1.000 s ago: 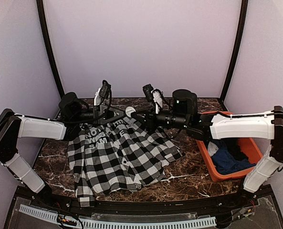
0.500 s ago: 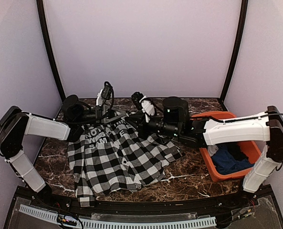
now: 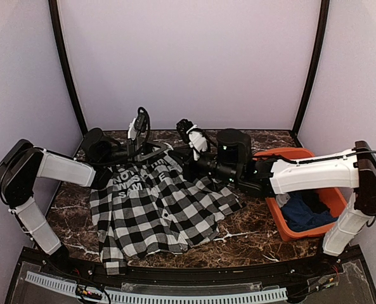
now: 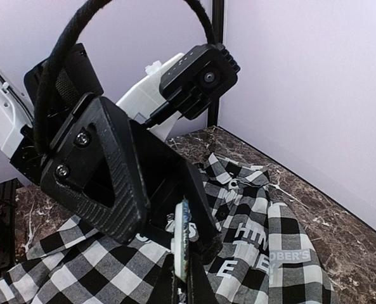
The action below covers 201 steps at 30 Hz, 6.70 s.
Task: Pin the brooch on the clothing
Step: Open the brooch.
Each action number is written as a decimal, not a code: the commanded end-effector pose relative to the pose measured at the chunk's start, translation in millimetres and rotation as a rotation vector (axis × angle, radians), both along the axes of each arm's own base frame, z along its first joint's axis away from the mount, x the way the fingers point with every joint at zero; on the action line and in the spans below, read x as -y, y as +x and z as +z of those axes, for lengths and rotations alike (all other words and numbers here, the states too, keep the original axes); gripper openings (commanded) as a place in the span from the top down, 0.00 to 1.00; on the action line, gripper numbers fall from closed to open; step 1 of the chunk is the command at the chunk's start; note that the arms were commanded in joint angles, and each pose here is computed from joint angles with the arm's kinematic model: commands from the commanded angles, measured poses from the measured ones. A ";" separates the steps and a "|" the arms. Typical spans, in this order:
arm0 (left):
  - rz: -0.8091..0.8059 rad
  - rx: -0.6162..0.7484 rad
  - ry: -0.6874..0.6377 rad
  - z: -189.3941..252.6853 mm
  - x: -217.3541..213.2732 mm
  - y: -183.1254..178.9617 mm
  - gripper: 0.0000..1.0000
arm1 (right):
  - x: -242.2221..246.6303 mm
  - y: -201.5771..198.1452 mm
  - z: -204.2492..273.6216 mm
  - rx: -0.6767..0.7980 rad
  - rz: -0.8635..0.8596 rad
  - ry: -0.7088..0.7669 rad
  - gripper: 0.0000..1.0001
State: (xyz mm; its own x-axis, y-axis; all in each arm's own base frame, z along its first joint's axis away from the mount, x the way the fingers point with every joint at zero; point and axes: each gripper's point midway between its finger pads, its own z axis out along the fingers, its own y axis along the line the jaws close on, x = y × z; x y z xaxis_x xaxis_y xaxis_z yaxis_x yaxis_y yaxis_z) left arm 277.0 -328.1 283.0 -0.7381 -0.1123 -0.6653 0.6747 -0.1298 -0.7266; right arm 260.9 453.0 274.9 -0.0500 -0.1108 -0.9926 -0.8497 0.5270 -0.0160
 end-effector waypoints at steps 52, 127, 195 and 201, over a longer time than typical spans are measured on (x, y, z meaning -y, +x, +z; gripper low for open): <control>0.026 0.045 -0.079 13.7 -15.6 4.6 0.56 | -13.2 -4.1 14.0 0.075 -0.031 0.003 1.00; 0.032 0.073 -0.130 26.1 -24.7 3.4 0.64 | 2.2 2.0 11.2 -0.037 -0.035 0.034 1.00; -0.015 0.075 -0.106 20.2 -13.7 -4.5 0.86 | -26.4 -4.9 19.4 0.005 -0.004 -0.008 1.00; -0.043 0.083 -0.107 22.4 -10.4 -9.7 0.88 | -23.8 1.6 14.0 -0.007 -0.040 -0.023 1.00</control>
